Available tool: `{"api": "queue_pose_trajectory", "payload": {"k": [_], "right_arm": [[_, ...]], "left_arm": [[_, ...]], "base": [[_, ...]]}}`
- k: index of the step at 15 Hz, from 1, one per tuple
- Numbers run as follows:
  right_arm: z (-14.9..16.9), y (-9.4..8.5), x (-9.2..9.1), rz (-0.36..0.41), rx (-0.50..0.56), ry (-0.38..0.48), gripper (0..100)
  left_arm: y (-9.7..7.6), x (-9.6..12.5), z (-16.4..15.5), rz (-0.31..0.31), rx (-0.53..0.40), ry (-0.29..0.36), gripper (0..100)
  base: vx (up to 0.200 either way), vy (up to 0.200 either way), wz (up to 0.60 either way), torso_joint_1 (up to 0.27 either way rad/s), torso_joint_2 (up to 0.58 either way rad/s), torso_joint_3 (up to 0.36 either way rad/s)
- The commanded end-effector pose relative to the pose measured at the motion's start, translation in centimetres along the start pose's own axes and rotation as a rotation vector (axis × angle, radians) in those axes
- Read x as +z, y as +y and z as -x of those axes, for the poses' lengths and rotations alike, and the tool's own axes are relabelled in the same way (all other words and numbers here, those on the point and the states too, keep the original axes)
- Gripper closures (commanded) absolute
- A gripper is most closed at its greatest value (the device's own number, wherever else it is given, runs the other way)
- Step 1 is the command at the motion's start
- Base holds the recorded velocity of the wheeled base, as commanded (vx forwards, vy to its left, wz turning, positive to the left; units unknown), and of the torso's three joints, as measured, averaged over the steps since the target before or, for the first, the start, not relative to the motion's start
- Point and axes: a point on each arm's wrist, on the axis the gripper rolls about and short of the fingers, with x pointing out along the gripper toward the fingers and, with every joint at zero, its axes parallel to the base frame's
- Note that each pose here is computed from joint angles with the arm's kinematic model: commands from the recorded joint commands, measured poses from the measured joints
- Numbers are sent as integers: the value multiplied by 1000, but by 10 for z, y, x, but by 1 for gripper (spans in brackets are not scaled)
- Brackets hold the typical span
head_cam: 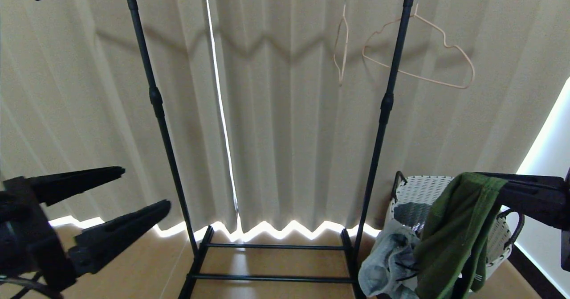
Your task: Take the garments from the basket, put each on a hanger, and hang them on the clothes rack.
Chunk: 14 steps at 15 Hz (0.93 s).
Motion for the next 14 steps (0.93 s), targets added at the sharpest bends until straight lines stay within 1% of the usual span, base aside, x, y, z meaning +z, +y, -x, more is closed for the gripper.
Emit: {"api": "queue_pose_trajectory", "payload": {"k": [1,3,4,6,7,9,10,12,14], "right_arm": [[-10,-3,4,-2,4,5,100],[-22,-6,9,4,1,-31,100],[-24,-6,10,2,0,-44,100],[-23,-6,12,6,0,-58,100],[-21,-6,12,6,0,-61,100],[-20,-6,13,2,1,-67,100],[-20,-5,13,-14,3,-68,100],[-20,-5,13,-22,6,-79,100],[-21,-5,13,-22,6,-80,100]], "left_arm": [[-69,-9,-72,-17,-80,114,0],[-101,-15,-88,-27,-167,156,0],[-114,-18,-94,-14,-199,181,0],[-143,-30,-106,49,-263,218,0],[-156,-37,-112,61,-285,228,0],[-174,-46,-123,66,-323,218,0],[-186,-48,-133,69,-341,205,0],[-197,-49,-152,76,-328,192,0],[-194,-43,-160,95,-315,172,0]], "base": [[0,0,0,0,0,0],[0,0,0,0,0,0],[0,0,0,0,0,0],[0,0,0,0,0,0],[0,0,0,0,0,0],[0,0,0,0,0,0],[0,0,0,0,0,0],[0,0,0,0,0,0],[0,0,0,0,0,0]]}}
